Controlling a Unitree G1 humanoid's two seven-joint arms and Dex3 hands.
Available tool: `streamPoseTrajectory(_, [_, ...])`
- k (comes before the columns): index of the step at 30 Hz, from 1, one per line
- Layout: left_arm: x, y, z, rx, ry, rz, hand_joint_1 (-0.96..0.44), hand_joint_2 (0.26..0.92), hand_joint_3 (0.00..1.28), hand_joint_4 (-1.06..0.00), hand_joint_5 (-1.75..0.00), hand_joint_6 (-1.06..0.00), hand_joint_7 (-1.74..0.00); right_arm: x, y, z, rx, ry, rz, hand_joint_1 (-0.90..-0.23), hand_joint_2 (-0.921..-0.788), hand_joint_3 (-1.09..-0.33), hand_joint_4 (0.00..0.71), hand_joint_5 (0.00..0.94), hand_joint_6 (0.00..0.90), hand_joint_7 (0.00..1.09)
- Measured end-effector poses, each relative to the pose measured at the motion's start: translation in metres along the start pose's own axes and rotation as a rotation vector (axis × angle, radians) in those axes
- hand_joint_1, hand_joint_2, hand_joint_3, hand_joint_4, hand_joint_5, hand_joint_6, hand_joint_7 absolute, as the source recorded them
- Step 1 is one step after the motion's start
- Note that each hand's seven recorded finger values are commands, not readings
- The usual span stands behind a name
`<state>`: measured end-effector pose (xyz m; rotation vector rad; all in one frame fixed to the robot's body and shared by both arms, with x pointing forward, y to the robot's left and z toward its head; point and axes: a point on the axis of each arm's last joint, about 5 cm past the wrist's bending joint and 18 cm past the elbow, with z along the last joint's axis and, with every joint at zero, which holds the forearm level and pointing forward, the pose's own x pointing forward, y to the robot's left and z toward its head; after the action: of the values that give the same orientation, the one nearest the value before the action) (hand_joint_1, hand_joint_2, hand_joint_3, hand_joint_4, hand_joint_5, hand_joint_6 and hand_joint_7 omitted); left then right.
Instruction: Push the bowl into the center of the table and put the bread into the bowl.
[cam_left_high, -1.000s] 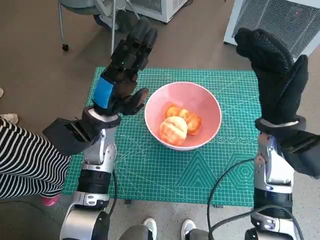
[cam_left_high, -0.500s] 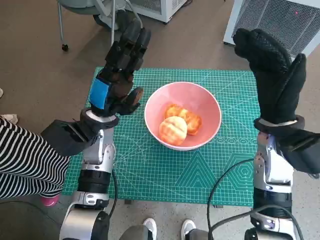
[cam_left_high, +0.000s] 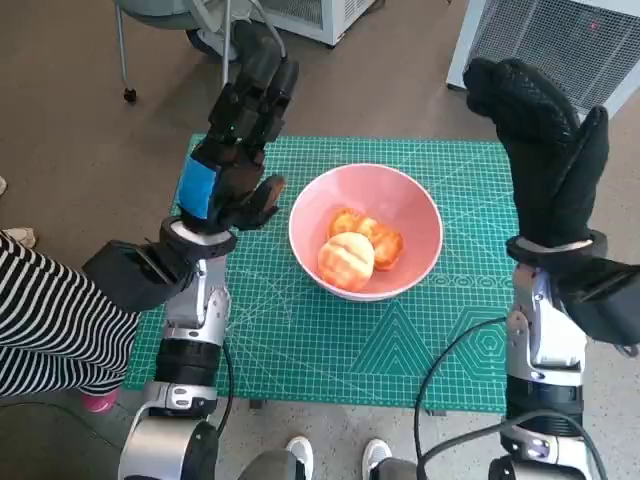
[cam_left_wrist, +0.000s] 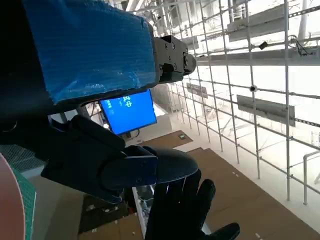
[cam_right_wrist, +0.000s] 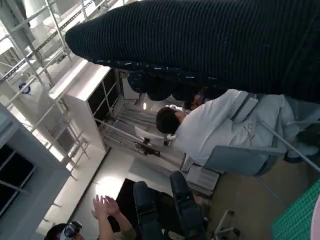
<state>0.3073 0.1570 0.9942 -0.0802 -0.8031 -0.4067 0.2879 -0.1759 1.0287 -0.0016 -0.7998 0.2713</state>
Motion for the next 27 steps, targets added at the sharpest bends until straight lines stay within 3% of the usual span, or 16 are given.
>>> streamPoseTrajectory(27, [0.0014, 0.0020, 0.0029, 0.014, -0.002, -0.015, -0.75, 0.921, 0.49, -0.06, 0.00, -0.08, -0.11, 0.0000, 0.0014, 0.0001, 0.020, -0.001, -0.004, -0.741, -0.921, -0.633, 0.173, 0.003, 0.101, 0.39])
